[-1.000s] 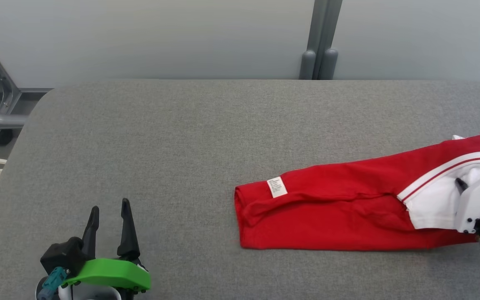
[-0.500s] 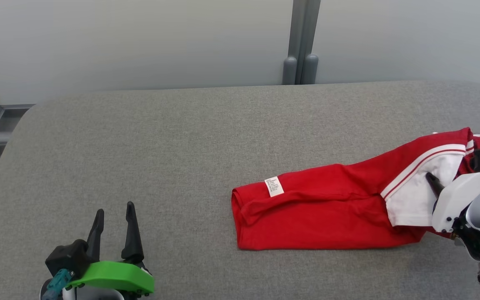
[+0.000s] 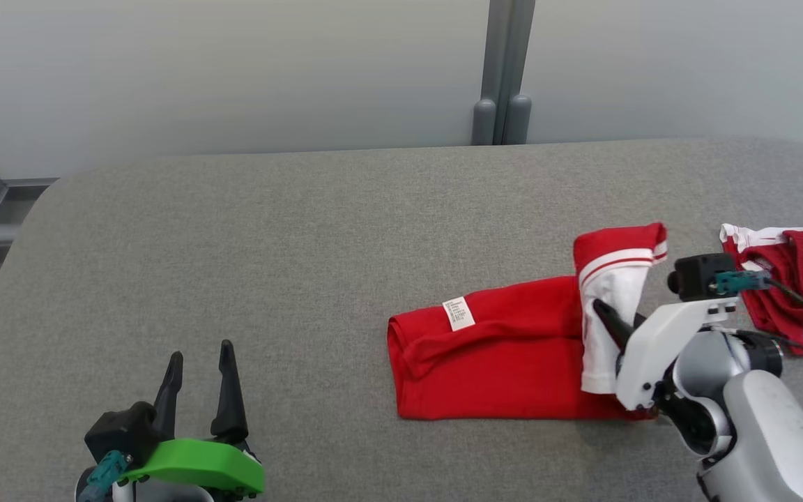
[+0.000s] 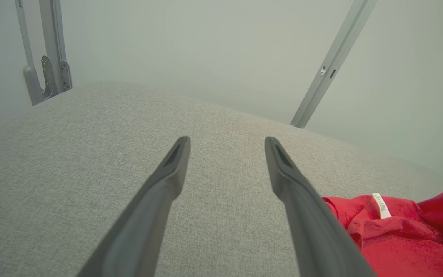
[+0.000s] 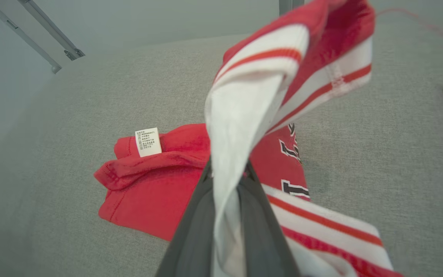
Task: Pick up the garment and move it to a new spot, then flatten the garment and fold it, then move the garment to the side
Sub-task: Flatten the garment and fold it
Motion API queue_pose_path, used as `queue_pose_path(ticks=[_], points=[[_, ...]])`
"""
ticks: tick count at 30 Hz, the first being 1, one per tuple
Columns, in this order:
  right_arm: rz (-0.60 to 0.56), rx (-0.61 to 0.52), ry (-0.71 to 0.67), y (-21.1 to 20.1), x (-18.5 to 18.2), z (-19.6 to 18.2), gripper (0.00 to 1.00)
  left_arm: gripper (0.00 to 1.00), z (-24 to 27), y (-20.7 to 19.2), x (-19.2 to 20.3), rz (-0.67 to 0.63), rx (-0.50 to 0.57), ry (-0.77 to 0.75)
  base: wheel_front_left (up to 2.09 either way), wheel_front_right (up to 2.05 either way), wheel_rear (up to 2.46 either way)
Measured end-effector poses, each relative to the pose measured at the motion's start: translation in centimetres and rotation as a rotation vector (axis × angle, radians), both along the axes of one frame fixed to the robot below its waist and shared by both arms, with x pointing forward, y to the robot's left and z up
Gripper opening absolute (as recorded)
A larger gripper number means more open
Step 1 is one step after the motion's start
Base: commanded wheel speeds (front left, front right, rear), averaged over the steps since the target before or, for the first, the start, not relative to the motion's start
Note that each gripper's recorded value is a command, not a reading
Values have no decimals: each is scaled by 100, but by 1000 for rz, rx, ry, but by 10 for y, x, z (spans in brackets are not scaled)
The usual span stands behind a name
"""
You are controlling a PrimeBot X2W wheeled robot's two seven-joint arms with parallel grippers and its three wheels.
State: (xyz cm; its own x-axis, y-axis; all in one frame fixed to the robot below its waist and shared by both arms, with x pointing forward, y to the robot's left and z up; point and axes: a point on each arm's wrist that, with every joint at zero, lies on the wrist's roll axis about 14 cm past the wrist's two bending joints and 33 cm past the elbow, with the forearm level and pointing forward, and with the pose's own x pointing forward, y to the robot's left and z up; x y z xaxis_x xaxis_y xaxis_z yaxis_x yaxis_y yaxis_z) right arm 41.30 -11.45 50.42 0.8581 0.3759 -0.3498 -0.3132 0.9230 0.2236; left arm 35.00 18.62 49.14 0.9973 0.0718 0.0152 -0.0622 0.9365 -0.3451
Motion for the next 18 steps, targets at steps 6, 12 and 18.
queue_pose_path(ticks=[6, 12, 18], points=[[84, 11, 27, 48, 1, -8, 0, 100, -1, -4, 0, -10, -7, 1, 0, 0, 0], [128, -16, 77, 75, 8, -28, 0, 100, 0, -2, 0, -10, -11, -2, 0, 0, 0], [199, -46, 128, 102, 8, -46, 0, 100, 0, 1, -2, 2, -14, -1, 0, 0, 0]])
